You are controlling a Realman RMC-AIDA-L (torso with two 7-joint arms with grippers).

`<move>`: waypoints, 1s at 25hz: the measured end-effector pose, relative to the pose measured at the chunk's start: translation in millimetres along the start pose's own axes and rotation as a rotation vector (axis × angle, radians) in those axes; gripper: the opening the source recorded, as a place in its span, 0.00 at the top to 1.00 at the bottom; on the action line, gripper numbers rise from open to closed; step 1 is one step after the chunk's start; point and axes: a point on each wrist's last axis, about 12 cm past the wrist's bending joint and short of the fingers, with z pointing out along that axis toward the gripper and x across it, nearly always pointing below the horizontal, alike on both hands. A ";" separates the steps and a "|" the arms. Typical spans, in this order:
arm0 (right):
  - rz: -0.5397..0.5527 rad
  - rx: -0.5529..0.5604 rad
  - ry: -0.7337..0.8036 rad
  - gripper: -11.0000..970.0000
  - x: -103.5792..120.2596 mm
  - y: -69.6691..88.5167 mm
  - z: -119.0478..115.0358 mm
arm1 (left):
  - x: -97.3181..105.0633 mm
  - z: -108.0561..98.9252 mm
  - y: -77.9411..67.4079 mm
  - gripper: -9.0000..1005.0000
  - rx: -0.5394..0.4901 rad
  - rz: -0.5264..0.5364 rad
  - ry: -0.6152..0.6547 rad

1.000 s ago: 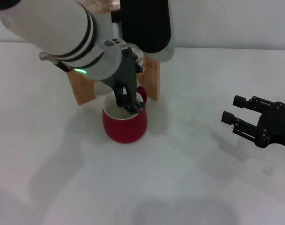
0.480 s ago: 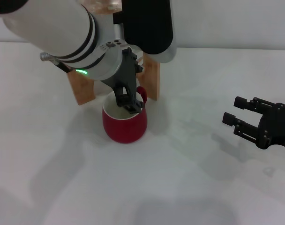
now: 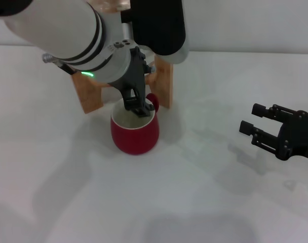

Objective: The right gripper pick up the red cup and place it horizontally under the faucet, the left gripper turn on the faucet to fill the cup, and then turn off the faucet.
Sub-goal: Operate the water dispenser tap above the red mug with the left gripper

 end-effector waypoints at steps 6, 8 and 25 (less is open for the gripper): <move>-0.001 -0.001 0.000 0.44 -0.2 -0.1 -0.2 | -0.3 1.1 0.7 0.19 -0.015 0.002 0.008; -0.001 -0.001 0.000 0.44 -0.3 -0.3 -0.2 | -0.6 1.1 0.9 0.19 -0.018 0.000 0.008; 0.001 -0.004 0.000 0.44 0.5 0.6 -3.7 | -8.3 -12.3 -13.4 0.19 -0.027 0.014 -0.059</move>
